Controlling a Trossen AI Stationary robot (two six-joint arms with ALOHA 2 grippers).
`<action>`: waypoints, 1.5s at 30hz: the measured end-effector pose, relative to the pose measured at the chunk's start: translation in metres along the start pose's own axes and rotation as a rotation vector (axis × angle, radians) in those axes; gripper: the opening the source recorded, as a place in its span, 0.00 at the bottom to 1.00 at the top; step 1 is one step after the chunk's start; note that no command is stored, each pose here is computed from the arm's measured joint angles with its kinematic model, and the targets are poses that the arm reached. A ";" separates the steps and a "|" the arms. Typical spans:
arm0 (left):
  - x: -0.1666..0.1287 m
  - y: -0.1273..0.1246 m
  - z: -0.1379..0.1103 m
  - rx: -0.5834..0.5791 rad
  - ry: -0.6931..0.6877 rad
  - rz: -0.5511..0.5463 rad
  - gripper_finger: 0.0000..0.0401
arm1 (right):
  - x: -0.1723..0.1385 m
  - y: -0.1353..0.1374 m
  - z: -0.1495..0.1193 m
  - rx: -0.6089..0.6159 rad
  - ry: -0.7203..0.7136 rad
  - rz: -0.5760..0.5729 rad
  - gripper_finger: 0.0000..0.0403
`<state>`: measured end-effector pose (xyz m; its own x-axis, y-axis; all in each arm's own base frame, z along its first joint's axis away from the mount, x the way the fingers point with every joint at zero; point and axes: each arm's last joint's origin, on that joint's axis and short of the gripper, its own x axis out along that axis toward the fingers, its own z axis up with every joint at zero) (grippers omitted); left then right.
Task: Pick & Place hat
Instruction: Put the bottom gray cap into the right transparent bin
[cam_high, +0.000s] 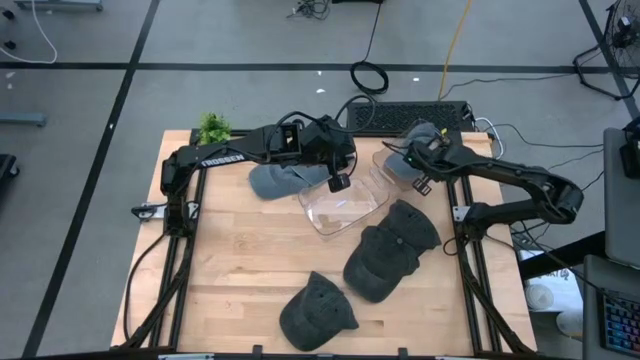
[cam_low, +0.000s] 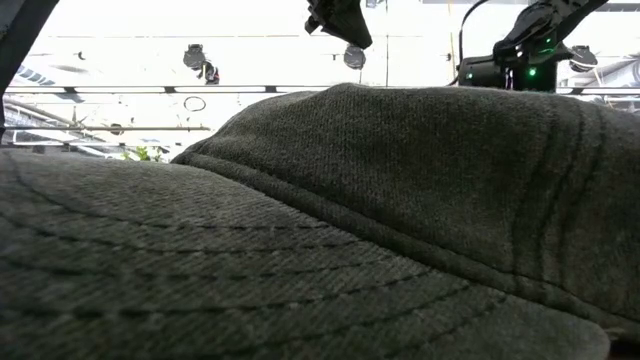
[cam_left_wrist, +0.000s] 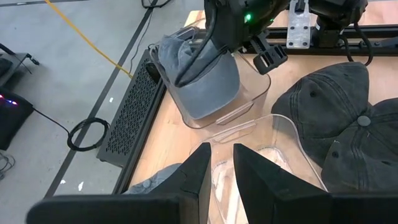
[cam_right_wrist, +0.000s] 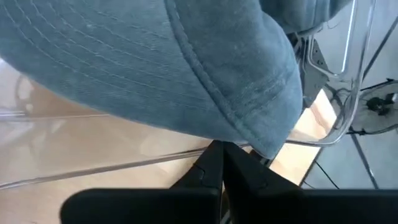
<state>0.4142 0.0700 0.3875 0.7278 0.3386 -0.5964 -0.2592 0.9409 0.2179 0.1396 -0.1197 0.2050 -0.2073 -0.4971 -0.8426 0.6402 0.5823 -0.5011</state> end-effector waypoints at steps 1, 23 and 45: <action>0.000 0.000 0.000 0.000 0.000 0.000 0.20 | -0.002 0.000 -0.001 0.002 -0.012 0.004 0.00; 0.000 0.000 0.001 0.001 -0.007 0.001 0.20 | -0.038 -0.001 0.014 0.033 -0.310 0.230 0.00; 0.020 -0.006 -0.012 0.020 -0.009 0.003 0.20 | -0.024 0.015 0.031 -0.044 -0.258 0.257 0.00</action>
<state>0.4228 0.0717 0.3650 0.7327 0.3411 -0.5889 -0.2486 0.9397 0.2350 0.1771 -0.1187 0.2237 0.1538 -0.4736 -0.8672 0.6137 0.7336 -0.2918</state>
